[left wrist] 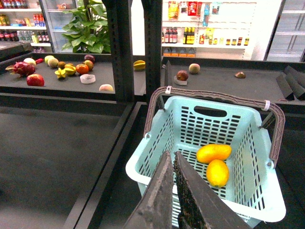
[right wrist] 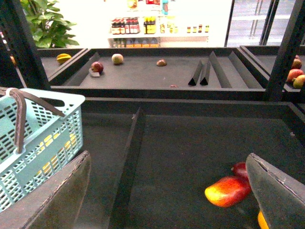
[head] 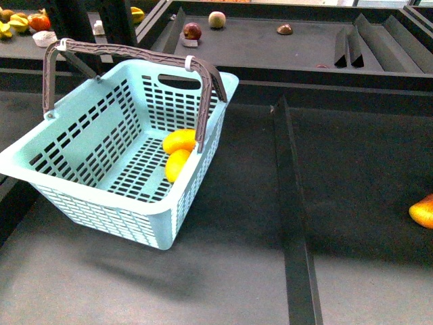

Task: Pick lemon and mango into basket

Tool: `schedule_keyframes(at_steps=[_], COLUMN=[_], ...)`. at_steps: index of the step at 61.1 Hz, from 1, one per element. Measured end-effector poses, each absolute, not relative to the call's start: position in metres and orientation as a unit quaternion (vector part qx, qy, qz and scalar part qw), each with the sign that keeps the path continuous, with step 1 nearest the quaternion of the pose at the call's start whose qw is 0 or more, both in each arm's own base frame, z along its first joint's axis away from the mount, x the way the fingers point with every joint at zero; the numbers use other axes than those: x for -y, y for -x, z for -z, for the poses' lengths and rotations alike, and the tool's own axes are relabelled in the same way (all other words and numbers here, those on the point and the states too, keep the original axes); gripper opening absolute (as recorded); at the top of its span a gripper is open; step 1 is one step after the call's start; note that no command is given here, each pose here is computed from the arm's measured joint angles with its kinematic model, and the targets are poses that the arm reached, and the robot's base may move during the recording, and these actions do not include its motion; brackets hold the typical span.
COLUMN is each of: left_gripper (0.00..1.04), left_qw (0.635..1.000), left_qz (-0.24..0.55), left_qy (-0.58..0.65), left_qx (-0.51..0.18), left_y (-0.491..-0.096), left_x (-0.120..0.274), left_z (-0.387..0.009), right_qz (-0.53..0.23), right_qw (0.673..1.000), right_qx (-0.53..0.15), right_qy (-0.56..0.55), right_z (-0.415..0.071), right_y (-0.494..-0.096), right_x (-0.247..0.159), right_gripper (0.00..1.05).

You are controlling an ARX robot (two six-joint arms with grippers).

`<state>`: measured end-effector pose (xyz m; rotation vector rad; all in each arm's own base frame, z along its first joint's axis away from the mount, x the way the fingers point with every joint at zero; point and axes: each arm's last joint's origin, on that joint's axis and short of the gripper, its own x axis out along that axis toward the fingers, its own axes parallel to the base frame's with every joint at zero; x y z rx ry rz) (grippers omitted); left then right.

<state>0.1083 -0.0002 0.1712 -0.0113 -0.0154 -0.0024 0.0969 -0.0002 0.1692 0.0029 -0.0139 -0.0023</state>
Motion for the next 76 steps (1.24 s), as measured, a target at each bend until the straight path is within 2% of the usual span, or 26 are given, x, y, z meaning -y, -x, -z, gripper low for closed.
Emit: schedule_keyframes(at_steps=[5, 40, 69, 76], left_gripper=[0.03, 0.04, 0.98, 0.98], left_qw=[1.0, 1.0, 1.0, 1.0], left_qz=[0.001, 0.001, 0.001, 0.001], left_qy=[0.005, 0.006, 0.005, 0.004], left_qx=[-0.008, 0.005, 0.005, 0.005], left_y=[-0.1005, -0.0972, -0.0971, -0.0972], left_x=[0.0002, 0.0002, 0.0002, 0.0002], left_z=[-0.1666, -0.1683, -0.1684, -0.1683], right_qz=[0.001, 0.001, 0.001, 0.001], right_qw=[1.0, 1.0, 1.0, 1.0], right_qx=[0.007, 0.007, 0.007, 0.007], right_qy=[-0.001, -0.001, -0.001, -0.001], right_z=[-0.1692, -0.1692, -0.1692, -0.1692], right_y=[-0.0969, -0.0969, -0.0969, -0.0969], right_x=[0.0002, 0.0002, 0.0002, 0.0002], right_gripper=[0.96, 0.96, 0.96, 0.96])
